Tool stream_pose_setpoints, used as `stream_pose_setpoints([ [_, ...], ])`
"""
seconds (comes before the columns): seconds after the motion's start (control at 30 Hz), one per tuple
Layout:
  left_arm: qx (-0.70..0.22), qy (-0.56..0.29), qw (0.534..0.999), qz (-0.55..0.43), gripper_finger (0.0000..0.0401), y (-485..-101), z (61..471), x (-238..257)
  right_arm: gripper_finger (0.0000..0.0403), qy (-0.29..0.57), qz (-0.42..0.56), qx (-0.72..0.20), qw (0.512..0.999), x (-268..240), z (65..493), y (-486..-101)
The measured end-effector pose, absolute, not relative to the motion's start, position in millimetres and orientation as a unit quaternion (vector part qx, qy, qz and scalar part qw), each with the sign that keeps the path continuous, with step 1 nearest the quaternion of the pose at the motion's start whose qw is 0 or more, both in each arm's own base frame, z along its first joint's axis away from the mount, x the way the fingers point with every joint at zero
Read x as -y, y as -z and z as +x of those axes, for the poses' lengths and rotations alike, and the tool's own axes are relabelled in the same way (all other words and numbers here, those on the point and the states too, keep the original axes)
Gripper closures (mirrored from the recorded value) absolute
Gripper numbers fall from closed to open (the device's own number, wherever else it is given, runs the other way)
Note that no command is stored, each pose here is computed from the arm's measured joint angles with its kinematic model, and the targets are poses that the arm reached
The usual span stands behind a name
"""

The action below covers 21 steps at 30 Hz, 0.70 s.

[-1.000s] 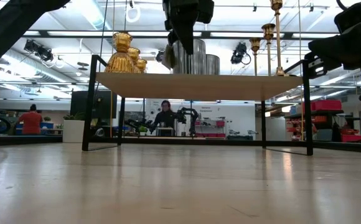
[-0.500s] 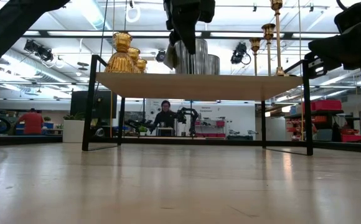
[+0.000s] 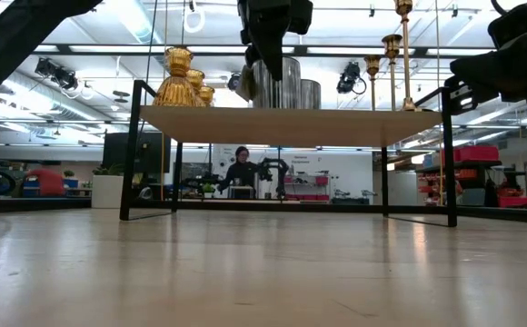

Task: Pick & Place candle stick holders
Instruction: Put the top scented candle on the shelf

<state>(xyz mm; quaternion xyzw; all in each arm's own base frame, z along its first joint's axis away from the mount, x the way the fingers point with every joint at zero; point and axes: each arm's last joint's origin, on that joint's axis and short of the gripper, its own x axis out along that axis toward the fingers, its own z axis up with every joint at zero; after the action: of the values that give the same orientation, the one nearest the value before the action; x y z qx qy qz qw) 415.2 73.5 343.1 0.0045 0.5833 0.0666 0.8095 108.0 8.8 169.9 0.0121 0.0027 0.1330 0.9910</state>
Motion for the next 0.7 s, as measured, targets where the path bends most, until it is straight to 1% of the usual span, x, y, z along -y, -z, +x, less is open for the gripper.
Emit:
stream_pose_setpoints([
  [0.33, -0.583, -0.074, 0.809, 0.014, 0.0022, -343.2, 415.3, -74.0, 0.0389, -0.133, 0.012, -0.003, 0.991, -8.8, 108.0, -169.9],
  [0.5, -0.582, -0.075, 0.81, 0.015, 0.0005, -343.4, 415.5, -74.2, 0.0389, -0.133, 0.012, -0.003, 0.991, -8.8, 108.0, -169.9],
  [0.7, -0.582, -0.074, 0.809, 0.015, 0.0004, -343.4, 415.5, -74.2, 0.0389, -0.133, 0.012, -0.003, 0.991, -8.8, 108.0, -169.9],
])
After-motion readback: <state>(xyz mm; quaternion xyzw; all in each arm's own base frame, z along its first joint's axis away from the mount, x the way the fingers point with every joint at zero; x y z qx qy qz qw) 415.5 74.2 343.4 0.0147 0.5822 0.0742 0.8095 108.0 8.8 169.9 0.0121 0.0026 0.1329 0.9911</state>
